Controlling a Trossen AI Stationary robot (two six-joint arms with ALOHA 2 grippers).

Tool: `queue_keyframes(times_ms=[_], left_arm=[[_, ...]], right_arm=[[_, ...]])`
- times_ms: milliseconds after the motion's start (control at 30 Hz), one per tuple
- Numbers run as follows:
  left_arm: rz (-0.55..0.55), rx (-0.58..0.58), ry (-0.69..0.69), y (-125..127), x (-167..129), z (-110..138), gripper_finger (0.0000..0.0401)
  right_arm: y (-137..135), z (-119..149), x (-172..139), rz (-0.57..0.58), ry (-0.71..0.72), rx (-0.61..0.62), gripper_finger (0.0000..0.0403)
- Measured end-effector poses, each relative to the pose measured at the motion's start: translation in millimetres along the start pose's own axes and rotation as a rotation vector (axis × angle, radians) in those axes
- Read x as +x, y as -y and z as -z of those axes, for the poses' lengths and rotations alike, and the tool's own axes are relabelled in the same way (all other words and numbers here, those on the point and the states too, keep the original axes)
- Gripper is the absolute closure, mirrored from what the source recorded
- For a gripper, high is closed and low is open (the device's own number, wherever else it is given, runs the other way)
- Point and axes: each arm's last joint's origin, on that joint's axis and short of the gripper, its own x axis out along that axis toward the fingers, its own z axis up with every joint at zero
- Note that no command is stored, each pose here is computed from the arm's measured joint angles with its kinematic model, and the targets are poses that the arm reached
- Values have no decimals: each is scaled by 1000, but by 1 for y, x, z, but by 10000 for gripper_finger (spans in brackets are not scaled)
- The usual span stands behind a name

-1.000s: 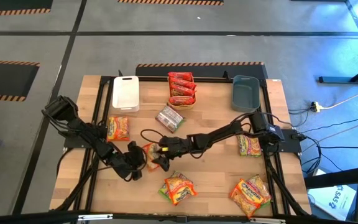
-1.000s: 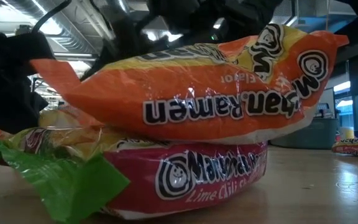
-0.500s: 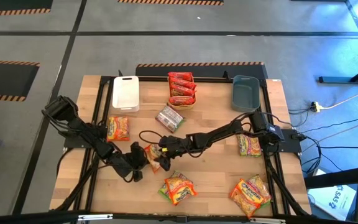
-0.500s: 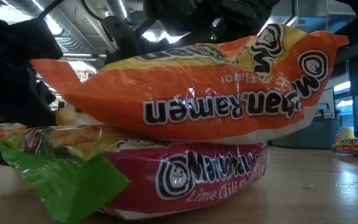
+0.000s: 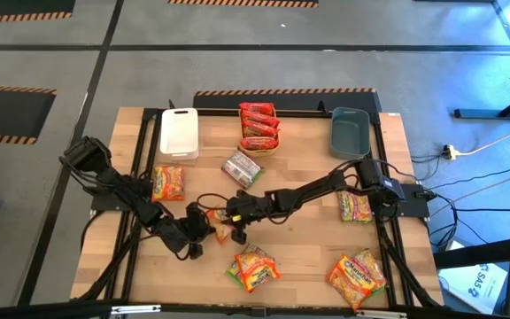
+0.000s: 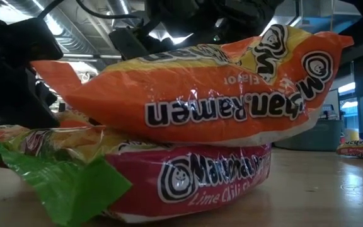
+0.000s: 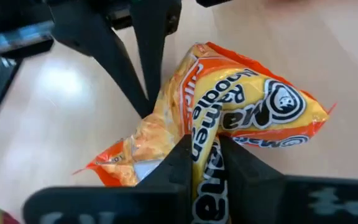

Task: Sort Maruchan noodles
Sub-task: Put the light orange noodle pack into the white bin

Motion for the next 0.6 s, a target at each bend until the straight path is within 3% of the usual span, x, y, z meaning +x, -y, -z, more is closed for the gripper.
queue_keyframes(times_ms=[133, 300, 433, 600], left_arm=[[-9, 8, 21, 1, 1, -4, 395], [-31, 57, 32, -1, 3, -8, 395], [-78, -6, 45, -11, 10, -15, 384], [-77, -110, 87, -19, 16, -29, 337]], right_arm=[[7, -6, -6, 10, -24, -81, 366], [22, -26, -28, 49, -57, -268, 360], [36, -42, -47, 85, -82, -391, 367], [42, -51, -76, 211, -189, -501, 366]])
